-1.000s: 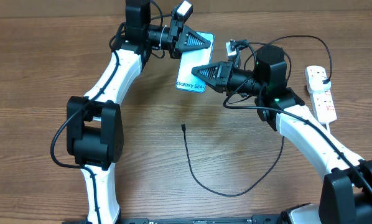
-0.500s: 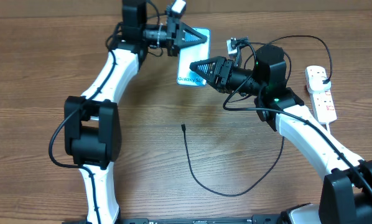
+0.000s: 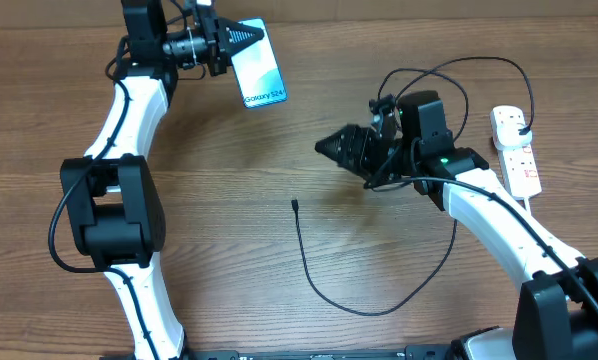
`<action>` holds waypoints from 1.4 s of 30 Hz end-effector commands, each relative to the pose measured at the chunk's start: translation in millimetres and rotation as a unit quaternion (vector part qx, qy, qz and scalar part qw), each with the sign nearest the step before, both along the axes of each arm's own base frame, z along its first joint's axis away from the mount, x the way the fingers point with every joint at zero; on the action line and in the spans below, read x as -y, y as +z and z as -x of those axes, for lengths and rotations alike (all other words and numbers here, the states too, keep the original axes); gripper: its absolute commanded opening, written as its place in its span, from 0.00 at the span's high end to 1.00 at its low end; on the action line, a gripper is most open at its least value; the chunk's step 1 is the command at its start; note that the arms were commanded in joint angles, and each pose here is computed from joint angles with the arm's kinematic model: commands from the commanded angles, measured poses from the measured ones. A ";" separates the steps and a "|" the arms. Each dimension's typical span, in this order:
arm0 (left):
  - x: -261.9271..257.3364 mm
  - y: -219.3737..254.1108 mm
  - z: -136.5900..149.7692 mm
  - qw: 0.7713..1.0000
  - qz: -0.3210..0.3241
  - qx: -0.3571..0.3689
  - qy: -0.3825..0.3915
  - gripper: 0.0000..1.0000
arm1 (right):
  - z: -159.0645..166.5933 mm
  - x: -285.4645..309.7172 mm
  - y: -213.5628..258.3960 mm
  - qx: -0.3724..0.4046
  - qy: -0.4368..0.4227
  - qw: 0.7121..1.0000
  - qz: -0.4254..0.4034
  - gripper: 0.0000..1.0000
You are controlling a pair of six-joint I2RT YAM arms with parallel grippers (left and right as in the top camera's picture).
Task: Plug charger to phone and switch on socket
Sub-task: 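Move the right gripper down and grasp the black cable's USB-C plug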
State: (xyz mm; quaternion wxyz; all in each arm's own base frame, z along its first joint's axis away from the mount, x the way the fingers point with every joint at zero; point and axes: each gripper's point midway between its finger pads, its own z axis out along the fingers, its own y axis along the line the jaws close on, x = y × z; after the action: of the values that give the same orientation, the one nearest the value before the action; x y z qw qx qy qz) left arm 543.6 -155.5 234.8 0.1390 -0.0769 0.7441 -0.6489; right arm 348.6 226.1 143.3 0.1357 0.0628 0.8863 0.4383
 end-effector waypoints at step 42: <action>3.1 3.7 -1.9 1.000 -0.006 0.005 0.007 0.96 | 62.5 -82.4 -126.6 -0.146 0.209 0.952 0.167 0.53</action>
State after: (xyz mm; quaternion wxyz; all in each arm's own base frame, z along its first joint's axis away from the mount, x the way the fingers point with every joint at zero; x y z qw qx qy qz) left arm 548.2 -153.8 230.4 0.1461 -0.0920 0.7488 -0.6399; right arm 282.0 300.6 15.8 -0.0826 -0.0798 0.9538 0.2776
